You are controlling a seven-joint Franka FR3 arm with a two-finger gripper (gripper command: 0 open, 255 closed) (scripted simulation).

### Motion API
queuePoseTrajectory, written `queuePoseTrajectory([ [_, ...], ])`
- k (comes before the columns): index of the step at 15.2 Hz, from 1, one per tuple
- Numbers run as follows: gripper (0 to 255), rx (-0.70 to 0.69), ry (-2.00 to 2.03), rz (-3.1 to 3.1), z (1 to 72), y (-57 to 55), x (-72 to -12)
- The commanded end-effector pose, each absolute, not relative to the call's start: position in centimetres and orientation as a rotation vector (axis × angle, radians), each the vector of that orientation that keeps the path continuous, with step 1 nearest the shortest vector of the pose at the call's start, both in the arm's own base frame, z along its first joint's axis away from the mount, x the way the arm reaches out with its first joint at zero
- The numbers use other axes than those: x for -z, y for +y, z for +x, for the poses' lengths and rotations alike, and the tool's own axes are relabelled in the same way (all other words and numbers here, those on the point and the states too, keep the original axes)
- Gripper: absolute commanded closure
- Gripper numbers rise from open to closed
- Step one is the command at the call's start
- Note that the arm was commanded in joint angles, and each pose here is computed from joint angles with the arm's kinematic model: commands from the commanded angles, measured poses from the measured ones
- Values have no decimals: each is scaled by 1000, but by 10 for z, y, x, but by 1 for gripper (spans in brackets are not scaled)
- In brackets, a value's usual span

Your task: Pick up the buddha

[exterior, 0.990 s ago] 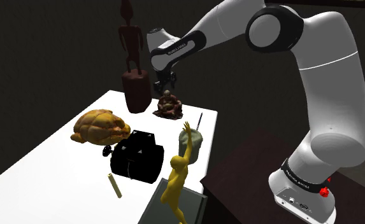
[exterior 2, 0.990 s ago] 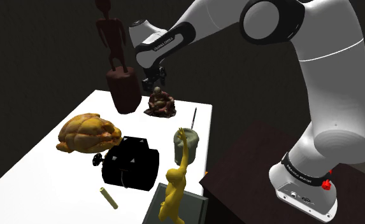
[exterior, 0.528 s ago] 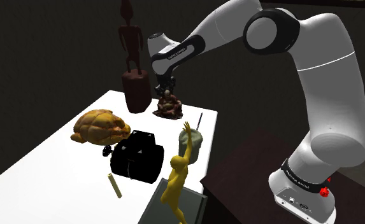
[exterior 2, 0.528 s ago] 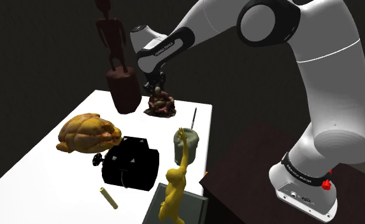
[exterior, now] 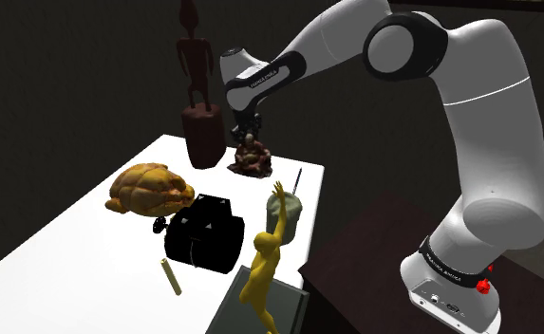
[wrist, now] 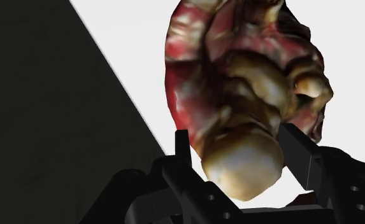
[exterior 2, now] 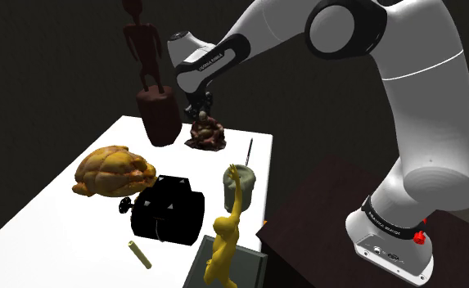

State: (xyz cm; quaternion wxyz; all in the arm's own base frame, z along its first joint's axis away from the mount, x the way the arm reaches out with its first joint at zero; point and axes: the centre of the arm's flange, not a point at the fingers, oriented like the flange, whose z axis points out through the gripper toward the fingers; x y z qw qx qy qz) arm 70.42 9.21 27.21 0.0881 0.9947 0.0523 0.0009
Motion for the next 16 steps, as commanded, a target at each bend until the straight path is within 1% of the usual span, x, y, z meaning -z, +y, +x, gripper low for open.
queuePoseTrajectory([
  [1, 255, -2, 156, 2961, 704, 92, -280],
  [14, 255, -2, 156, 2961, 704, 92, -348],
  [16, 255, -2, 156, 2961, 704, 92, -349],
])
